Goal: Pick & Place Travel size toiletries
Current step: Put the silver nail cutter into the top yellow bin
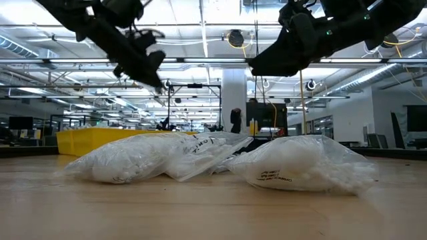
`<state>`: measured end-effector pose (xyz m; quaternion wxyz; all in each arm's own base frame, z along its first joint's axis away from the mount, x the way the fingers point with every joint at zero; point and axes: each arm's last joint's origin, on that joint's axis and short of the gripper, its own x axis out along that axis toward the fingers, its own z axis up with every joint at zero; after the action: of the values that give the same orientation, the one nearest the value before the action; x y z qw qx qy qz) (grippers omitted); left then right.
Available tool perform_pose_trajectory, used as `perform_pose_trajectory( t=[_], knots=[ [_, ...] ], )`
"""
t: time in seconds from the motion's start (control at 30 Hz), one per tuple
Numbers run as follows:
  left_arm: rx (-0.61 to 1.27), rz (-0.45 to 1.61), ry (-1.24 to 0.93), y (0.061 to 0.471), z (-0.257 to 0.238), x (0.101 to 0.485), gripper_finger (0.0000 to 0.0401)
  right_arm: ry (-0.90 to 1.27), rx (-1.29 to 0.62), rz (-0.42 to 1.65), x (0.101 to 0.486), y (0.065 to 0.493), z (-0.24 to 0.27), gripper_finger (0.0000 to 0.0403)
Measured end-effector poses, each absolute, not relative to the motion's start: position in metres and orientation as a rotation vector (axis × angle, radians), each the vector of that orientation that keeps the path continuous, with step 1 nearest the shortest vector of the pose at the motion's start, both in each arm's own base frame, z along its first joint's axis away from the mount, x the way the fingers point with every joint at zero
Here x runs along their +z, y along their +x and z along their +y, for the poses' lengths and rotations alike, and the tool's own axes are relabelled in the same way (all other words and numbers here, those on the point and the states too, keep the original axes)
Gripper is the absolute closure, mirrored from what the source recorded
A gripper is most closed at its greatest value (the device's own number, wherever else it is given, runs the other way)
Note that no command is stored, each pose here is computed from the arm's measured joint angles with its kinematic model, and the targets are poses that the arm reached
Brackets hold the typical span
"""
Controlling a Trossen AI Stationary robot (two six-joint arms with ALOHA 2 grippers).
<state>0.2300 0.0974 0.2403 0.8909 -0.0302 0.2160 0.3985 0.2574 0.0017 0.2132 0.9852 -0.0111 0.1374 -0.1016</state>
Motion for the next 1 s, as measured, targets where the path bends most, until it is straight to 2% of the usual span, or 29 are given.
perform_pose_trajectory(
  t=[0.5, 1.0],
  knots=[
    [1.08, 0.481, -0.419, 0.175, 0.142, 0.18, 0.0363, -0.012, -0.205, 0.279, 0.212, 0.258, 0.002, 0.012],
    [1.128, 0.456, -0.499, 0.168, 0.144, 0.173, 0.0241, 0.007, -0.207, 0.269, 0.213, 0.258, 0.002, 0.012]
  ],
)
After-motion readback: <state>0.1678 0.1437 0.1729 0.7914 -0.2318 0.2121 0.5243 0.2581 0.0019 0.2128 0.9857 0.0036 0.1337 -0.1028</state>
